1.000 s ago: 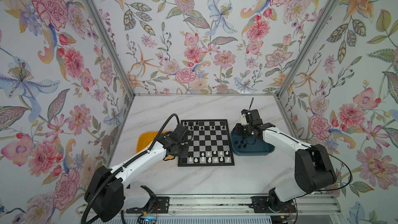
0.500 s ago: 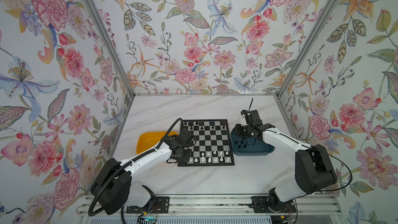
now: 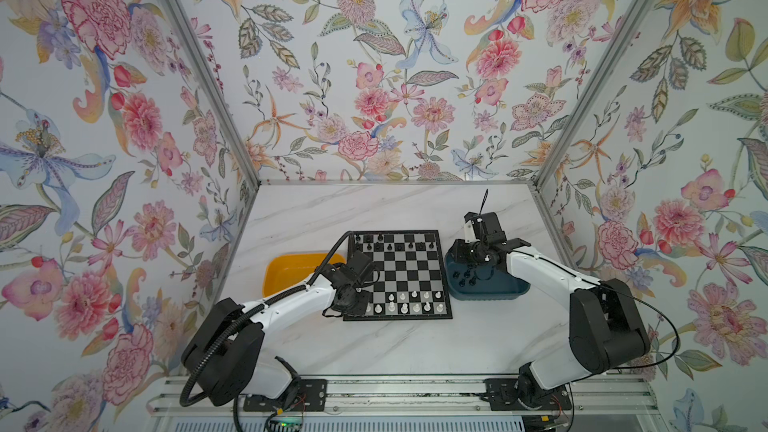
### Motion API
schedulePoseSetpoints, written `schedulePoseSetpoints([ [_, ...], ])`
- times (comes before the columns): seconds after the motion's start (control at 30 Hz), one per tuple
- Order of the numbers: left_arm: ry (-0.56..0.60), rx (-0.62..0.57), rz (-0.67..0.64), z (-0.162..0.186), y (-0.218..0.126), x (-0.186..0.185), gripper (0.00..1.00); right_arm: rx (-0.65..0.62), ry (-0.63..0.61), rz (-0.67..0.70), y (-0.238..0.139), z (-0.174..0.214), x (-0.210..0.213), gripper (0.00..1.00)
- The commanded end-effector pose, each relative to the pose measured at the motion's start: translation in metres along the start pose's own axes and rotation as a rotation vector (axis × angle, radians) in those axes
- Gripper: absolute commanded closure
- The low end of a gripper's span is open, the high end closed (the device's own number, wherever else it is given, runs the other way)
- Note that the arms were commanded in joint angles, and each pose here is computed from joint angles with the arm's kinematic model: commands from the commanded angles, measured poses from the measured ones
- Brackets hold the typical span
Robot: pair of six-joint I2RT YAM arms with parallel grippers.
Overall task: Set up the chess pieces on the board
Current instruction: 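Lower the white piece onto the near corner square and open the left gripper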
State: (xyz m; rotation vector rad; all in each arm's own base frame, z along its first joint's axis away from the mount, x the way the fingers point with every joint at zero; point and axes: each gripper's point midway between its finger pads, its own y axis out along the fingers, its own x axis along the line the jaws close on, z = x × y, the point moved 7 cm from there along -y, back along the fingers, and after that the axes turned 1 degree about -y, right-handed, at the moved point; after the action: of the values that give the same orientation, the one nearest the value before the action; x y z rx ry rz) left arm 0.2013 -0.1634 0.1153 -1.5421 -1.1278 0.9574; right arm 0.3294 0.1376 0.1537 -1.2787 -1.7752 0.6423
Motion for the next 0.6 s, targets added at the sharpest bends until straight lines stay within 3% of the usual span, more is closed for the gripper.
schedulePoseSetpoints([
  [0.0,0.004,0.029,0.008,0.0059,0.0061,-0.0028,0.85,0.014,0.009,-0.011,0.0049,0.0060,-0.0001,0.67],
  [0.57,0.009,0.046,0.007,0.0056,0.0102,-0.0039,0.75,0.025,0.012,-0.011,0.0096,0.0069,-0.0003,0.67],
])
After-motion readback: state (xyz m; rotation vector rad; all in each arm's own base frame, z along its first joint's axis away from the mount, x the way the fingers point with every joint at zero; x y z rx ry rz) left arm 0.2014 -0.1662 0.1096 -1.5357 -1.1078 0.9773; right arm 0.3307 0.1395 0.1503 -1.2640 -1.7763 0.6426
